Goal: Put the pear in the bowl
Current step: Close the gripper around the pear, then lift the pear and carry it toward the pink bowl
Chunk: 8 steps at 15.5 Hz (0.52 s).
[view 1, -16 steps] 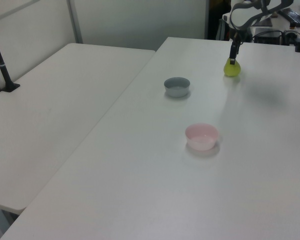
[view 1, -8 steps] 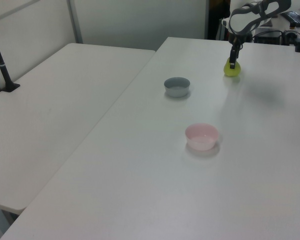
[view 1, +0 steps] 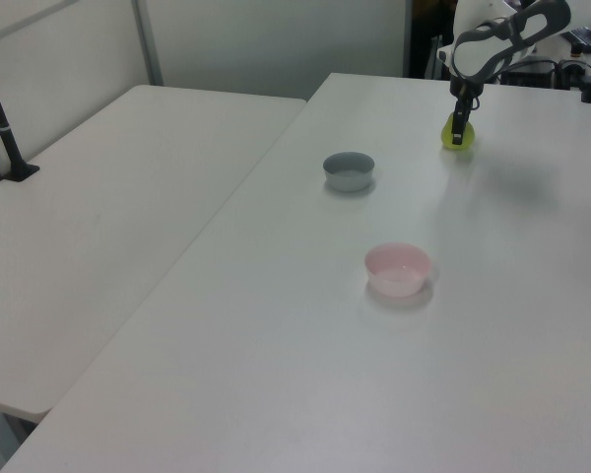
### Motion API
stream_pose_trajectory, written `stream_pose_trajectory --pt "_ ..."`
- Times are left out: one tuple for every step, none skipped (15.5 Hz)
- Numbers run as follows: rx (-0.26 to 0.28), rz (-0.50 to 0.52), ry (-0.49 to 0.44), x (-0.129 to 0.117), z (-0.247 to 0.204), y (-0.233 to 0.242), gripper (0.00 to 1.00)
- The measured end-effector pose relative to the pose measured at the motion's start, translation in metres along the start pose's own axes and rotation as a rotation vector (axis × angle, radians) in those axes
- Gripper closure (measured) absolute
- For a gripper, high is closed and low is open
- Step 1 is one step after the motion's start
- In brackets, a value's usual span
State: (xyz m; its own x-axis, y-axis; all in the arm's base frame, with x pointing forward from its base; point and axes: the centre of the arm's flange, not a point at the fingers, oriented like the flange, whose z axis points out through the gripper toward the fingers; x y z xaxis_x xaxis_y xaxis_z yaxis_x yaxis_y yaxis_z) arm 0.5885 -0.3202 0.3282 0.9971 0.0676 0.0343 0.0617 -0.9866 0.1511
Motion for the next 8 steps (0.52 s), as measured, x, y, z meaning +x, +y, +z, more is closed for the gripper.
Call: stream_pose_trajectory --pt "0.000 0.000 0.000 0.000 0.000 0.000 0.26" --pt "0.000 0.000 0.000 0.000 0.000 0.000 0.26" --pt "0.000 0.000 0.001 0.000 0.000 0.000 0.26" --pt "-0.001 0.000 0.003 0.000 -0.002 0.000 0.26" --pt "0.000 -0.001 0.006 0.001 -0.007 0.000 0.26" --pt "0.004 -0.002 0.004 0.001 -0.014 -0.001 0.26" --pt "0.012 -0.004 0.001 0.001 -0.024 -0.003 0.26" --pt "0.023 -0.006 -0.001 0.001 -0.038 -0.005 0.26"
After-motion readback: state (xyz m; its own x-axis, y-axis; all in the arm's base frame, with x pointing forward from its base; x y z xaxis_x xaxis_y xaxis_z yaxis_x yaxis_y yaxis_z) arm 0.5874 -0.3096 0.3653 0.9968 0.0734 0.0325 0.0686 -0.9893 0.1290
